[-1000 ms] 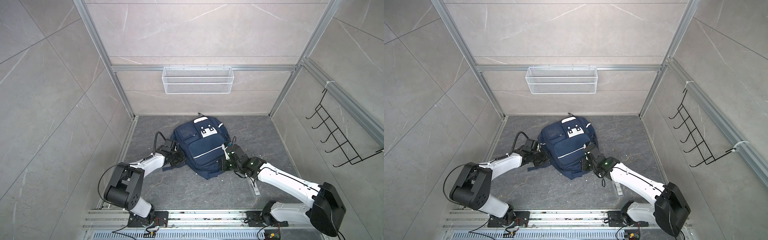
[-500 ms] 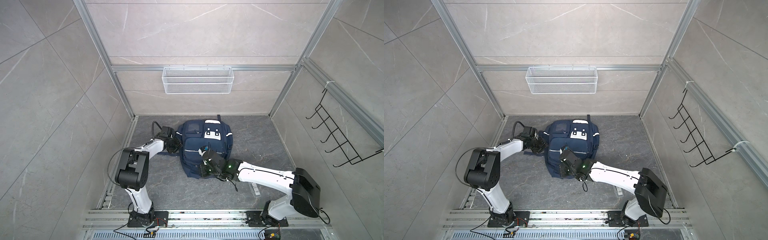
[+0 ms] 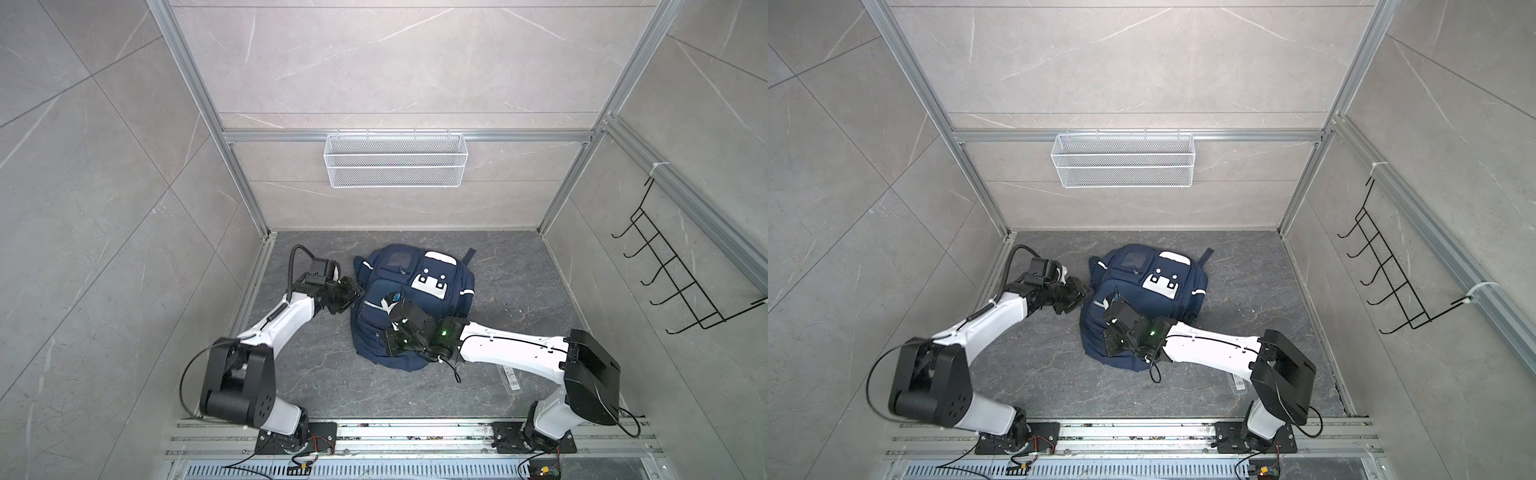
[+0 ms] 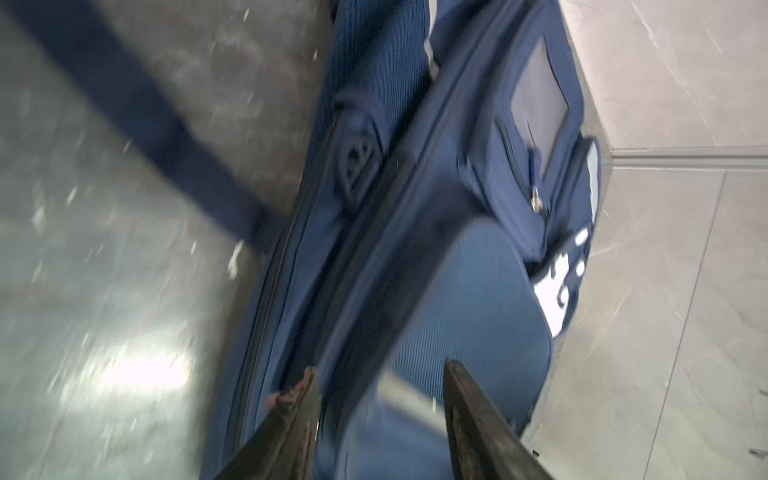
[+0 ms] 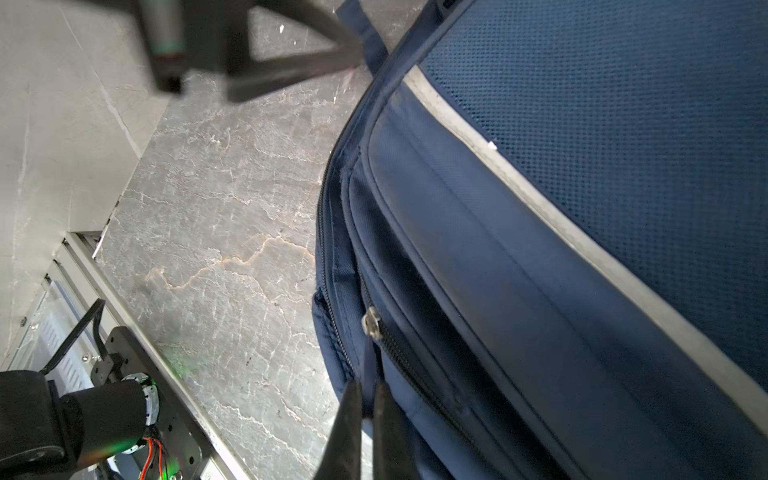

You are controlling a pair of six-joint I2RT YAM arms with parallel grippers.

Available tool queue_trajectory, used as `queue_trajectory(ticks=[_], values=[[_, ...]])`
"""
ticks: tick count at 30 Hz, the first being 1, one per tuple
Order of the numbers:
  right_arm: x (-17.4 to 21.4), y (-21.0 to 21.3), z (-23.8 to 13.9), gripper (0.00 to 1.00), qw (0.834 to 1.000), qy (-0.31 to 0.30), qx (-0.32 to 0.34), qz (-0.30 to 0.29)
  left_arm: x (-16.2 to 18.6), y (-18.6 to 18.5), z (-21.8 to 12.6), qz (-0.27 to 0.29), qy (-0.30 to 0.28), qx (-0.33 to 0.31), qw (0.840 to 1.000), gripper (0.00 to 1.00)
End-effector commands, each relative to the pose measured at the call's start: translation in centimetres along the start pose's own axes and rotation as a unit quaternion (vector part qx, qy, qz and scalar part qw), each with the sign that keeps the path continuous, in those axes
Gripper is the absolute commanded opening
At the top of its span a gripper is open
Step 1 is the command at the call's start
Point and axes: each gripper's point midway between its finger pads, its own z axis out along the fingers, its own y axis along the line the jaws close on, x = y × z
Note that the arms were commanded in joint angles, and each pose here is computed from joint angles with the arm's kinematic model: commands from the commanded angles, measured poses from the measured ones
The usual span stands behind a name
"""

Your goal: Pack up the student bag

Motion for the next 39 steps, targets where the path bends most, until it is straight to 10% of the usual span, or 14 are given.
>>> queue_trajectory(ticks=[1,22,39], values=[[-0.9,0.5,0.0,0.0,1.0,-0.011,-0.004,-0.011,2.8,-0.6,-1.7,-0.006,0.014,0.023,1.0,0.53],[4.4,-3.8,-0.4,0.0,0.999,0.021,0.038,0.03,8.6,3.4,3.6,-0.019,0.062,-0.032,0.997,0.51],[3.5,-17.0,-11.4,0.0,0.979,-0.042,0.181,0.083,6.9,5.4,4.2,-0.013,0.056,-0.064,0.996,0.51]])
